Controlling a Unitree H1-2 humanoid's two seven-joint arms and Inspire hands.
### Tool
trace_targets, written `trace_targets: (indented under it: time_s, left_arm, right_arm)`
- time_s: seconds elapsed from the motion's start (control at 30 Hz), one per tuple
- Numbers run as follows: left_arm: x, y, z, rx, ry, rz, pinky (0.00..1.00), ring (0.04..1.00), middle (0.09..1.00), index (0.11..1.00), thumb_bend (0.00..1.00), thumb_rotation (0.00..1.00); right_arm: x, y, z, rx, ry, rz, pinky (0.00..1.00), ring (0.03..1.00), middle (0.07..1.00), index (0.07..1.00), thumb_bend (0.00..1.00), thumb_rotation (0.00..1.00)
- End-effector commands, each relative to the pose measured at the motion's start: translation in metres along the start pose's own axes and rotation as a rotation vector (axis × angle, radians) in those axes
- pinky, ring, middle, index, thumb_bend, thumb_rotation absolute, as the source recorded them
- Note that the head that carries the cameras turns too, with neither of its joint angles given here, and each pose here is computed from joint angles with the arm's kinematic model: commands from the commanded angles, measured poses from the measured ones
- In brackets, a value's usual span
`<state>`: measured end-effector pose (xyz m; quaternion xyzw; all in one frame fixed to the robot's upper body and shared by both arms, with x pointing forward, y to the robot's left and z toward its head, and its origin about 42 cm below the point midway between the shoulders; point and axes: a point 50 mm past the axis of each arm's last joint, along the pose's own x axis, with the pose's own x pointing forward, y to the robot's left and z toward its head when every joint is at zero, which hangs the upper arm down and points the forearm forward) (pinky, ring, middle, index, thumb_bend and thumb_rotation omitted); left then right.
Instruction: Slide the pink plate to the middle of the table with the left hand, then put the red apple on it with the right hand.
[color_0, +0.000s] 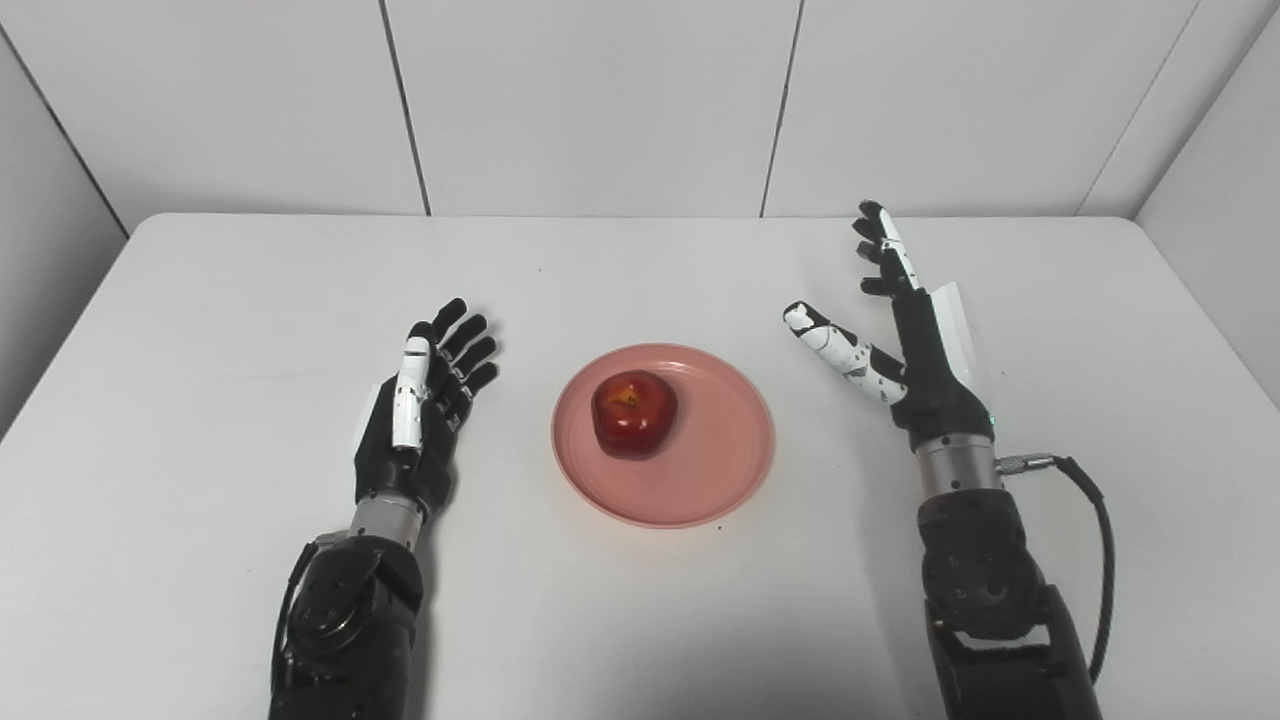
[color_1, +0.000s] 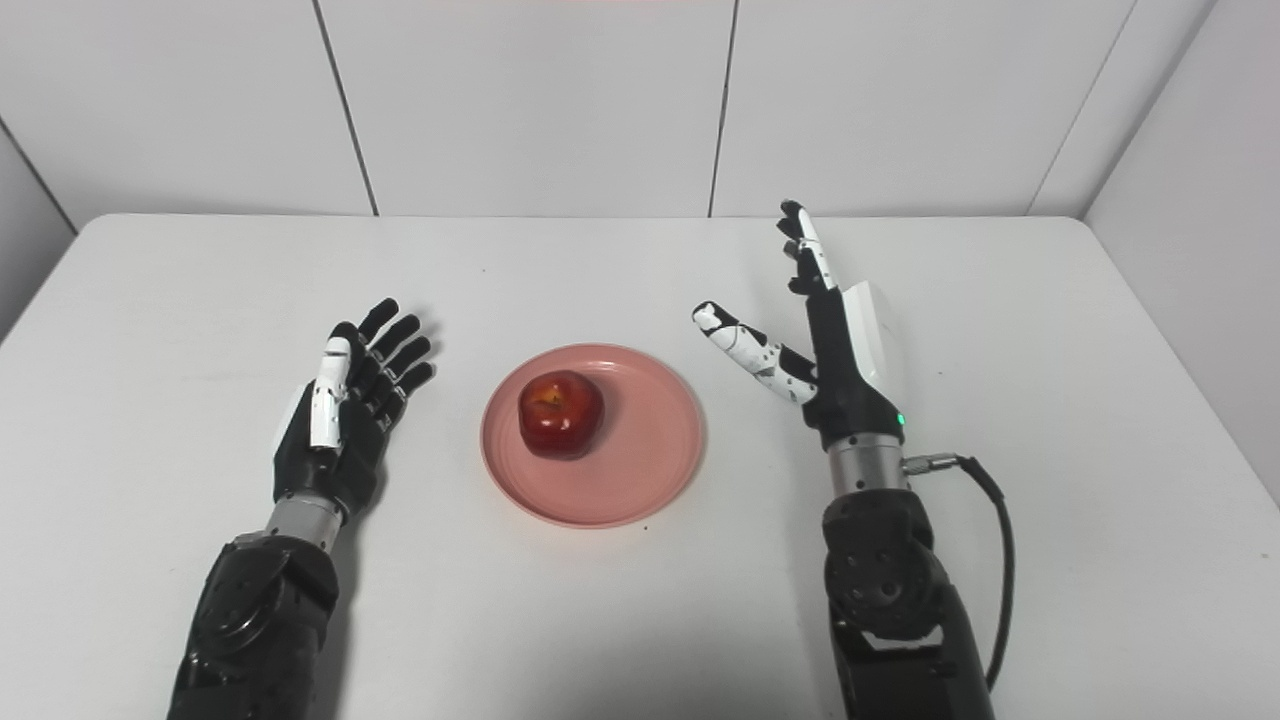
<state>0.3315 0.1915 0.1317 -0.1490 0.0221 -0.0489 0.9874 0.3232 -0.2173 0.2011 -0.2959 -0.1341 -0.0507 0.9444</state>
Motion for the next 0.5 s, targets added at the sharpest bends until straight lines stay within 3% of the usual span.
trace_targets:
  time_s: [0.0,0.2,0.37,0.47]
  left_arm:
    - [0.009,-0.005,0.015,0.0,-0.066,-0.037,0.88,0.878,0.885,0.866,0.36,1.0]
    - [0.01,-0.005,0.014,-0.002,-0.067,-0.038,0.88,0.879,0.887,0.868,0.36,1.0]
    - [0.01,-0.003,0.014,-0.007,-0.067,-0.042,0.89,0.882,0.889,0.871,0.36,1.0]
    - [0.01,-0.003,0.014,0.003,-0.066,-0.041,0.89,0.886,0.892,0.873,0.36,1.0]
  right_arm:
    - [0.003,-0.005,0.004,0.01,-0.004,-0.044,0.81,0.879,0.914,0.949,0.92,0.94]
    - [-0.003,-0.002,-0.013,0.036,0.039,-0.045,0.8,0.875,0.908,0.922,0.77,1.0]
    - [-0.004,0.004,-0.025,0.191,0.09,-0.051,0.83,0.883,0.917,0.922,0.72,1.0]
    - [-0.004,0.008,-0.031,0.272,0.119,-0.055,0.84,0.899,0.927,0.928,0.55,1.0]
